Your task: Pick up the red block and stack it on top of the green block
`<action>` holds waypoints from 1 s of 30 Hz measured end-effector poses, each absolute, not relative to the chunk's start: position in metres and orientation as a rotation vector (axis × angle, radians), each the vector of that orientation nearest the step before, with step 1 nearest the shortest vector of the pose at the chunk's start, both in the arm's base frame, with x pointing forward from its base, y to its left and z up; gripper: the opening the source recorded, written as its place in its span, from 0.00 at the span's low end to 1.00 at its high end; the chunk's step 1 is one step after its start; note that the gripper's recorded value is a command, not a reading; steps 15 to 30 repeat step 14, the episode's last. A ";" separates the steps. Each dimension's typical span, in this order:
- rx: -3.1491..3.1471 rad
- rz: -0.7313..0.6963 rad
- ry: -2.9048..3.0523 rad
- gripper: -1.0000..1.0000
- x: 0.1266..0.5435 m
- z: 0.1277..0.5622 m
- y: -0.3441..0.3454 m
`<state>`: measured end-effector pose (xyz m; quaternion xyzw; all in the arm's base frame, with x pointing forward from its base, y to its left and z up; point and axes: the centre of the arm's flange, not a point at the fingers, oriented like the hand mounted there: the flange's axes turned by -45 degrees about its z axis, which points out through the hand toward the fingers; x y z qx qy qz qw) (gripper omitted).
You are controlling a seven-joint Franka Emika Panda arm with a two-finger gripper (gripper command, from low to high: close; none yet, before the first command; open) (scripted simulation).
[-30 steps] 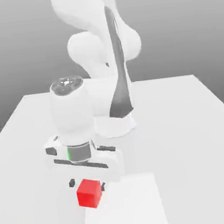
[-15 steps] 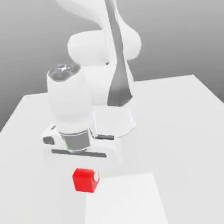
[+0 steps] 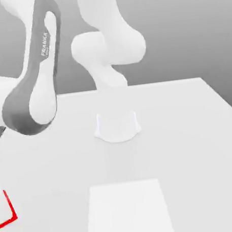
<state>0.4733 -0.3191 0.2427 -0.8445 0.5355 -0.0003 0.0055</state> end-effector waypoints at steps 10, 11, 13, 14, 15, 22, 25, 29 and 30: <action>-2.576 -0.002 1.794 1.00 0.476 0.193 -0.349; -2.576 -0.001 1.797 1.00 0.475 0.185 -0.349; -2.575 0.000 1.798 1.00 0.476 0.201 -0.349; -2.575 0.000 1.799 1.00 0.476 0.216 -0.350; -2.575 0.000 1.799 1.00 0.476 0.216 -0.350; -2.575 0.000 1.799 1.00 0.476 0.216 -0.350; -2.575 0.000 1.799 1.00 0.476 0.216 -0.350; -2.575 0.000 1.799 1.00 0.476 0.216 -0.350; -2.575 0.000 1.799 1.00 0.476 0.216 -0.350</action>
